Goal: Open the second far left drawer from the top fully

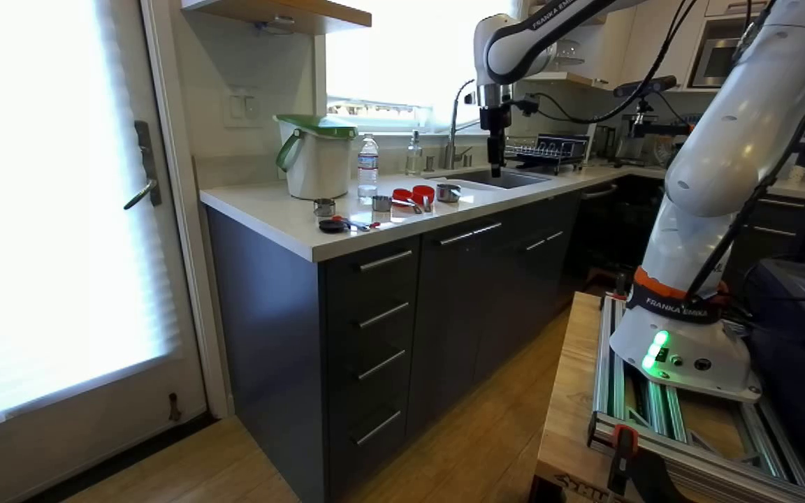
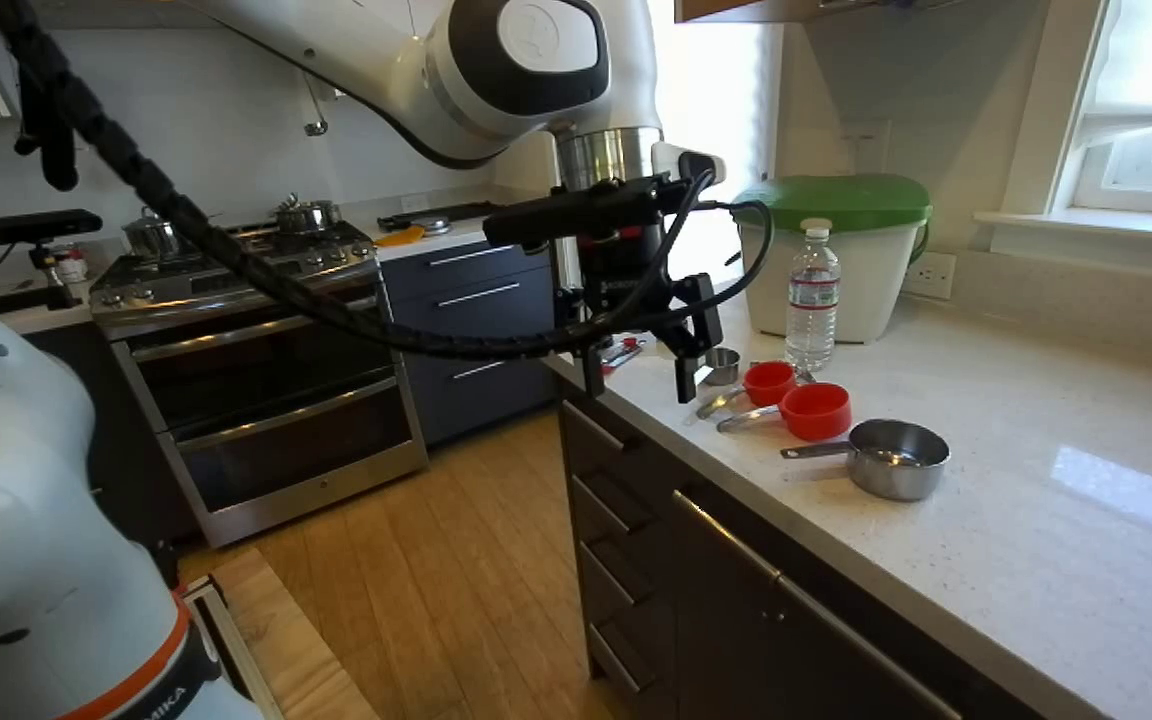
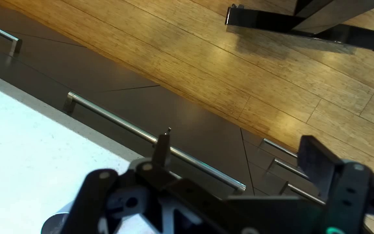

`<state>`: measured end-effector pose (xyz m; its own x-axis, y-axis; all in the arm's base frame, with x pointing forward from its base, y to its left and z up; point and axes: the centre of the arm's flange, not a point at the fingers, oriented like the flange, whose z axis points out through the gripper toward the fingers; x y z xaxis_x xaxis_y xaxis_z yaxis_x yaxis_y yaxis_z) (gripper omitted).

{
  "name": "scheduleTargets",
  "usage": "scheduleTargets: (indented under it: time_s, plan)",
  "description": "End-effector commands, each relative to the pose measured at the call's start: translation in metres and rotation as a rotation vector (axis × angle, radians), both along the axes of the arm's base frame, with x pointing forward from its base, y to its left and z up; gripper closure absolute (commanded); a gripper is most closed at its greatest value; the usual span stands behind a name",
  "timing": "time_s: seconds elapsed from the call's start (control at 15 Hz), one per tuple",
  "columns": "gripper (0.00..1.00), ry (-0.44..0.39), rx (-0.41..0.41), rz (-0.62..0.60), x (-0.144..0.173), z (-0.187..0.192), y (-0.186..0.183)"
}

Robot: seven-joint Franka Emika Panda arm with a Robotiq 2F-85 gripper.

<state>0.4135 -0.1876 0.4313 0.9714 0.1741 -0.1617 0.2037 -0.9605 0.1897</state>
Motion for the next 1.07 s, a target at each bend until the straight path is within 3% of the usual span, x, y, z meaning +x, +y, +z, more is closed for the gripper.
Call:
scheduleTargets:
  time_s: [0.0,0.4,0.73,1.0]
  plan:
    - [0.00,0.016,-0.006,0.133,-0.012,-0.014,0.025]
    - [0.00,0.060,0.074,0.409,-0.047,-0.059,0.087]
    - [0.00,-0.033,0.190,0.542,-0.072,-0.093,0.126]
    - [0.00,-0.116,0.288,0.663,-0.073,-0.103,0.163]
